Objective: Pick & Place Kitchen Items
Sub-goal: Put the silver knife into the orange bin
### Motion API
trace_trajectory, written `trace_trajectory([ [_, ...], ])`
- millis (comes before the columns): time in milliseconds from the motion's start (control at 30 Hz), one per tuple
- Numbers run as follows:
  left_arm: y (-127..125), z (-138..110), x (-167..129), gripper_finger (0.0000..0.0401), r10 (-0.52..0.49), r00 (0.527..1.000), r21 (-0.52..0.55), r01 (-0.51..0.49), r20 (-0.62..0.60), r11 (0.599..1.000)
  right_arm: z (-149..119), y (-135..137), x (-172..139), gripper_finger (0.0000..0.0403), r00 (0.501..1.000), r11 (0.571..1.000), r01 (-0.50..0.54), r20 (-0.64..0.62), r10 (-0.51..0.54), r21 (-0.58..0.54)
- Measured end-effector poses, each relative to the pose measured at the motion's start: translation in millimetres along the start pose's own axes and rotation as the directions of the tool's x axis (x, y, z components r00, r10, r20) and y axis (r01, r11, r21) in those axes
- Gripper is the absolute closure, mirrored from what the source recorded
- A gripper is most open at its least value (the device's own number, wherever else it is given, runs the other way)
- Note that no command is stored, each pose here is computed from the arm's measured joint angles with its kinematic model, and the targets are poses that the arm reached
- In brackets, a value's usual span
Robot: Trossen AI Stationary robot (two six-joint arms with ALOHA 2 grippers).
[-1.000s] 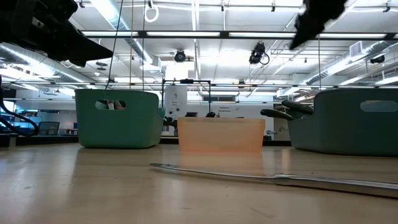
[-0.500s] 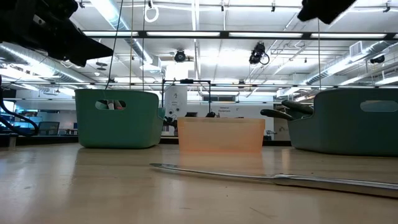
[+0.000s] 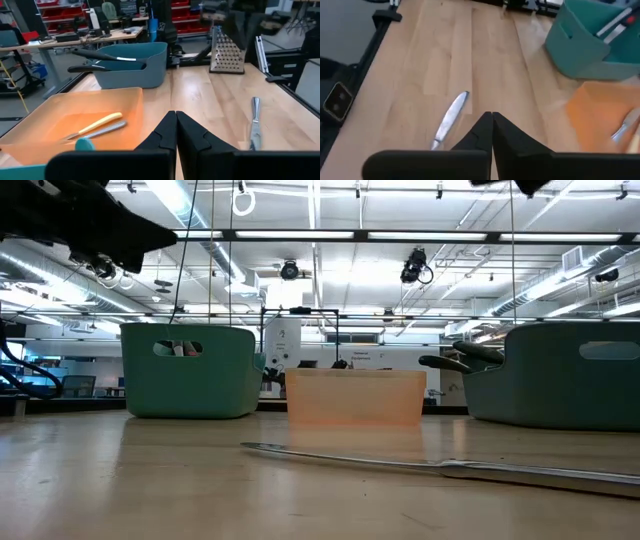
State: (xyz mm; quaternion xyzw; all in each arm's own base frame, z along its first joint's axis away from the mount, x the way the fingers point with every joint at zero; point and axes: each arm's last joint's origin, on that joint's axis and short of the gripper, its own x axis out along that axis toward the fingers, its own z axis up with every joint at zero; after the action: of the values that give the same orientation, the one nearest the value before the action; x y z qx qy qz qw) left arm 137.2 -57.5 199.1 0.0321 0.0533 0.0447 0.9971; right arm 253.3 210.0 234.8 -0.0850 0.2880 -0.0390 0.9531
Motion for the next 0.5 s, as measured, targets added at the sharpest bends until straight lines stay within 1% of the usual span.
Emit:
trace_trajectory([
  [67, -6.1, 6.8, 1.1, 0.0396, -0.014, 1.0, 0.01, 0.014, 0.002, 1.0, 6.0, -8.6, -11.7, 0.0393, 1.0, 1.0, -0.015, 0.009, 0.015, -0.014],
  [133, -13.7, 11.7, 3.8, 0.0397, -0.035, 0.999, 0.022, 0.035, -0.005, 0.999, 13.1, -20.3, -27.4, 0.0388, 0.998, 0.999, -0.03, 0.052, 0.032, -0.029],
  [200, -21.5, 11.2, 7.6, 0.0397, -0.027, 0.999, 0.041, 0.028, -0.031, 0.999, 16.5, -33.4, -43.1, 0.0388, 0.991, 0.998, -0.051, 0.12, 0.054, -0.032],
  [267, -30.0, 9.5, 11.5, 0.0397, -0.028, 0.998, 0.059, 0.031, -0.051, 0.998, 14.0, -46.6, -56.8, 0.0394, 0.975, 0.996, -0.083, 0.205, 0.09, -0.039],
  [367, -41.5, 10.7, 17.1, 0.0398, -0.041, 0.997, 0.067, 0.045, -0.06, 0.997, -2.0, -68.6, -74.1, 0.0398, 0.937, 0.992, -0.126, 0.325, 0.128, -0.026],
  [433, -47.3, 8.9, 20.8, 0.0398, -0.047, 0.997, 0.072, 0.052, -0.066, 0.996, -19.7, -83.3, -80.9, 0.0396, 0.919, 0.991, -0.133, 0.376, 0.12, 0.009],
  [500, -52.6, 9.6, 23.9, 0.0398, -0.053, 0.997, 0.091, 0.057, -0.047, 0.994, -37.1, -96.4, -86.2, 0.0396, 0.905, 0.991, -0.121, 0.416, 0.091, 0.048],
])
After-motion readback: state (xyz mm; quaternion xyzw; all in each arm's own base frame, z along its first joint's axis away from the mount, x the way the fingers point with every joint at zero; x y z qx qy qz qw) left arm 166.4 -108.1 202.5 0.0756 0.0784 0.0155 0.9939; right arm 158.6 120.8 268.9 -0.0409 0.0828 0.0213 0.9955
